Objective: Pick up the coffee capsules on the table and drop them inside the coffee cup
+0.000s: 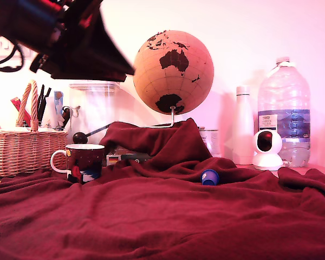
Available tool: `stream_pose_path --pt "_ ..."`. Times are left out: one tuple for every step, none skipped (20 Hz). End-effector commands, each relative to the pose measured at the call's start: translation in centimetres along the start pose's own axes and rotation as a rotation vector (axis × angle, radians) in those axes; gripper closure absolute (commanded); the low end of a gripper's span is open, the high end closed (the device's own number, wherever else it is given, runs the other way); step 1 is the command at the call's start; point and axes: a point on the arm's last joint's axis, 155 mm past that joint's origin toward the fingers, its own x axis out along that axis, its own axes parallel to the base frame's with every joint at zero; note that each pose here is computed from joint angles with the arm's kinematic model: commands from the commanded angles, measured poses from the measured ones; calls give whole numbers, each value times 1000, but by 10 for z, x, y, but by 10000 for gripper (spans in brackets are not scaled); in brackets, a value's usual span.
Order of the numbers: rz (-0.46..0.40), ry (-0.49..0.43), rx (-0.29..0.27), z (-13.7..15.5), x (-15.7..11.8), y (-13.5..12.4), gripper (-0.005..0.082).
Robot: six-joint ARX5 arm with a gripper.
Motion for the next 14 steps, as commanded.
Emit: stream_pose_path --pt "-9 39 -7 -18 10 -1 164" --pt "-14 42 -3 -21 15 -3 164" --pt "-23 42 1 -24 21 -5 164" --pt "-33 40 5 -26 26 -8 164" --pt "-37 30 10 -27 31 -10 163" --pt "-27 21 15 -27 36 -10 163" --pt "-14 15 18 -28 40 -8 163" --pt "-2 13 20 -30 43 -7 163" --pt "5 7 22 -31 46 -6 163" --pt "11 5 24 -33 49 -6 163" --pt "15 5 25 -34 52 -5 163" --pt "22 2 26 -36 54 -4 163" --pt "24 -2 26 -36 56 -4 163" --pt "29 -10 27 -36 58 -3 163"
